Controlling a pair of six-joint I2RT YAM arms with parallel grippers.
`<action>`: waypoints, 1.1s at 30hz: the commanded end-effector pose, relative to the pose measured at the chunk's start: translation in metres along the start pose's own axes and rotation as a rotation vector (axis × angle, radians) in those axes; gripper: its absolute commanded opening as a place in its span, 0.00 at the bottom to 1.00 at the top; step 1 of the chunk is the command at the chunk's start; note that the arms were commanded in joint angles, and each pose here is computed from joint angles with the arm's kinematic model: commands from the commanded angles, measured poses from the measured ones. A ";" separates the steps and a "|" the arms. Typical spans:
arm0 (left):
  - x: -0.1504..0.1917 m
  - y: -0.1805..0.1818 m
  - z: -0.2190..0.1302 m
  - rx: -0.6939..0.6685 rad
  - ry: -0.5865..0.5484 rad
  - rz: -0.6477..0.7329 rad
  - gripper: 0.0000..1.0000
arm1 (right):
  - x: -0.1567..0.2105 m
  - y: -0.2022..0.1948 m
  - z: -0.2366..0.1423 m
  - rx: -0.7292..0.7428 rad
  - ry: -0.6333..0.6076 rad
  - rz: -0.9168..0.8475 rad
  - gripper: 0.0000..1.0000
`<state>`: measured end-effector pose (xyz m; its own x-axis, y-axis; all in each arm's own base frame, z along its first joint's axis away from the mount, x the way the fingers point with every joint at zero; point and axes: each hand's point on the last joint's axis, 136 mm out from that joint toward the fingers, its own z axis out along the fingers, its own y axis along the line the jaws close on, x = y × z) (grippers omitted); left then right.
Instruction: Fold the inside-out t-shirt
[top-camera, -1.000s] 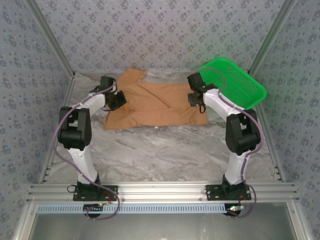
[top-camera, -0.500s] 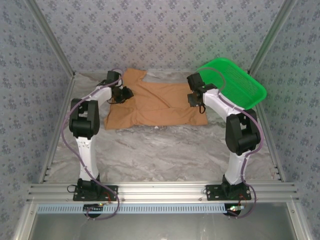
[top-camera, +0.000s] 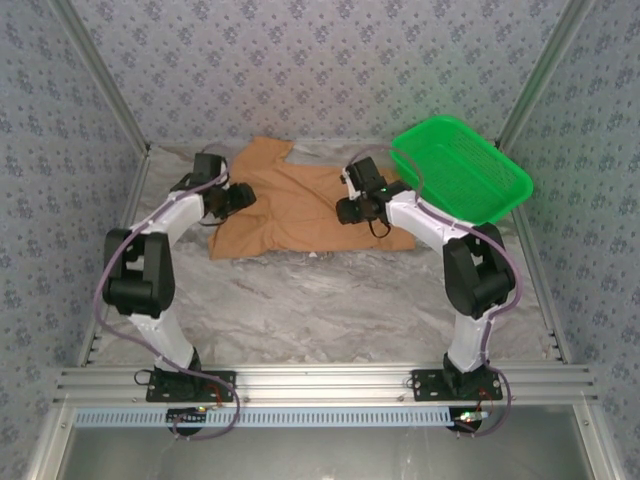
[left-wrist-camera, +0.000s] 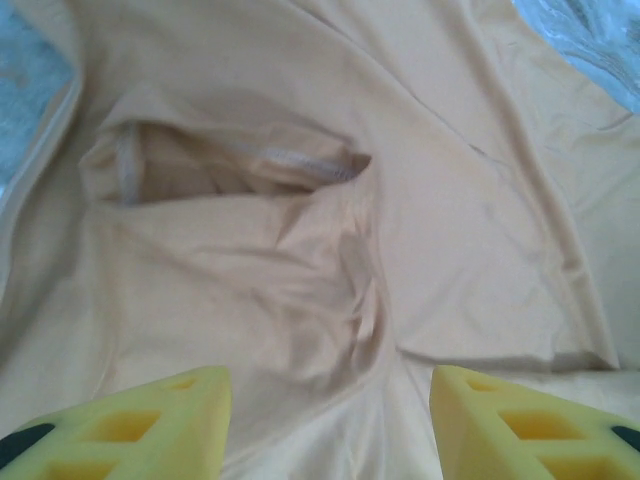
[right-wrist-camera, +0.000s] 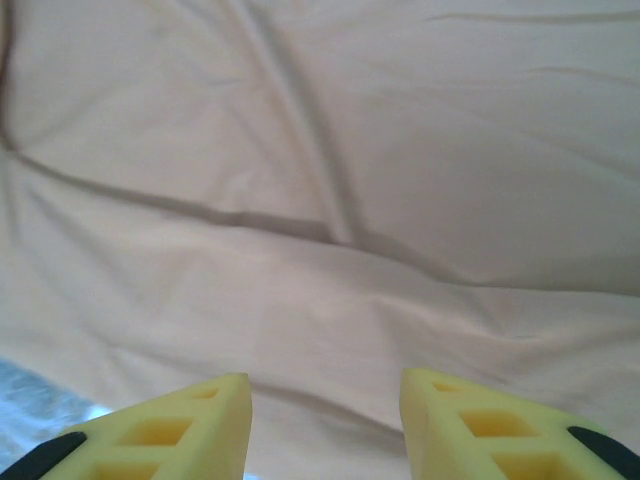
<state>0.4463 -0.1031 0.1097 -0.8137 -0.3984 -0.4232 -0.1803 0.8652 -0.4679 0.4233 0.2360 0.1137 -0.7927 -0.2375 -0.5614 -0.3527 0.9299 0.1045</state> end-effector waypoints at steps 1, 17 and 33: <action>0.029 0.011 0.003 0.035 0.044 -0.045 0.55 | 0.024 -0.026 0.016 0.014 0.096 0.132 0.44; 0.081 0.061 0.009 -0.076 0.143 -0.062 0.54 | 0.115 -0.135 0.019 0.110 0.287 0.467 0.44; 0.188 0.104 -0.014 -0.141 0.314 -0.145 0.54 | 0.210 -0.158 -0.025 0.267 0.476 0.571 0.42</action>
<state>0.3302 -0.0846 0.0274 -0.8654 -0.4253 -0.2649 -0.2745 0.8447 -0.4594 0.3557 0.0504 0.0206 -0.9464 0.2298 -0.2271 0.1988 0.9683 0.1513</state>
